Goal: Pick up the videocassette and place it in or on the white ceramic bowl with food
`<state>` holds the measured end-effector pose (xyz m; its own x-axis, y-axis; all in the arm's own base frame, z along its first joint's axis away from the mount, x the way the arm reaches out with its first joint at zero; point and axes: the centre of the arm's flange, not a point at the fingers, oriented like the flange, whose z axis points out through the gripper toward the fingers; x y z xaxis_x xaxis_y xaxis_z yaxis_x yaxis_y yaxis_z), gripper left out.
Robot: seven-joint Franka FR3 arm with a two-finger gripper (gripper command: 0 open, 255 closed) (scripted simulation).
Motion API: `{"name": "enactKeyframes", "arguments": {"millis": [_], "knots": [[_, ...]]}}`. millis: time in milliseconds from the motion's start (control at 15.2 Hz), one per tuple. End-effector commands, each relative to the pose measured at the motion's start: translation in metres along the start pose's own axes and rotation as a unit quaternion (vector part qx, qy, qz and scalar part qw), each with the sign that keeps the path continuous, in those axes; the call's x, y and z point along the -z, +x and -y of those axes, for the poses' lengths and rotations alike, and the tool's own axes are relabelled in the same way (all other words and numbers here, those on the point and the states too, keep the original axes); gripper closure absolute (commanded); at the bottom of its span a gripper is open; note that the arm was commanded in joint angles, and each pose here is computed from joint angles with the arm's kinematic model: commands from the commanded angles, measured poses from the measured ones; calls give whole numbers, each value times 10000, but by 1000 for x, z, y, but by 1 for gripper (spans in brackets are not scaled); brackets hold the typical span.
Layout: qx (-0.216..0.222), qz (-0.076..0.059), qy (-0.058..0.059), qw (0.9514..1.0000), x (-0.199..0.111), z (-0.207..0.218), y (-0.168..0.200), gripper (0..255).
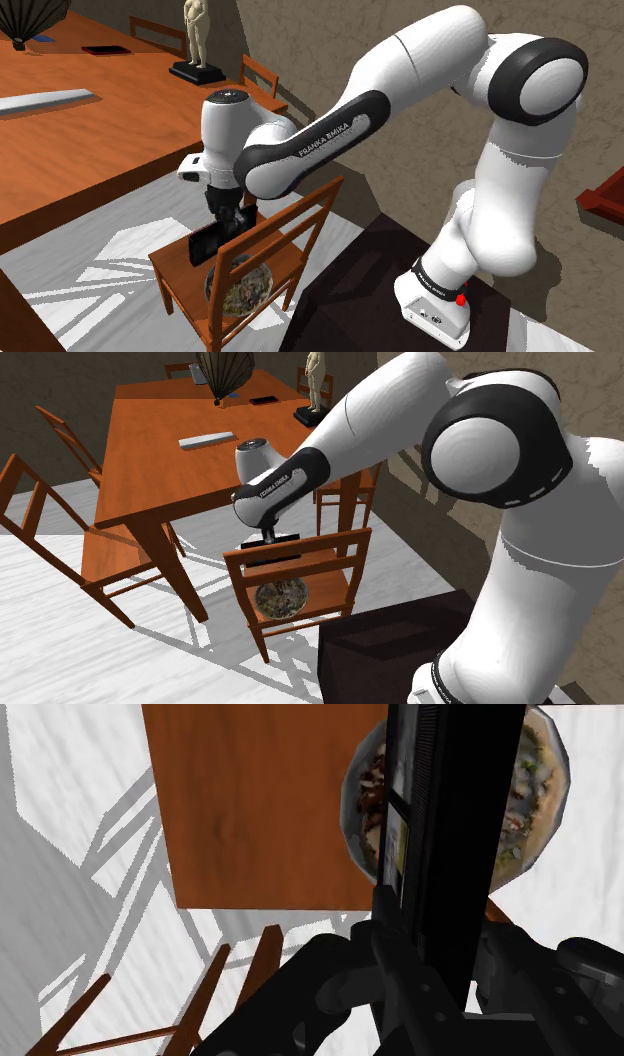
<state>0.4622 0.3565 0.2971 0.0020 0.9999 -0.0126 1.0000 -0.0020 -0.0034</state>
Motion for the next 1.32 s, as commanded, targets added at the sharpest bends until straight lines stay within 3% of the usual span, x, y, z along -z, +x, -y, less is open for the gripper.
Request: {"name": "enactKeyframes", "arguments": {"millis": [0, 264, 1254], "knots": [[-5, 1, -3, 10000, 3, 26, 7, 255], [-5, 1, -3, 10000, 10, 75, 14, 255], [-5, 1, -3, 10000, -69, 74, 15, 255]]}}
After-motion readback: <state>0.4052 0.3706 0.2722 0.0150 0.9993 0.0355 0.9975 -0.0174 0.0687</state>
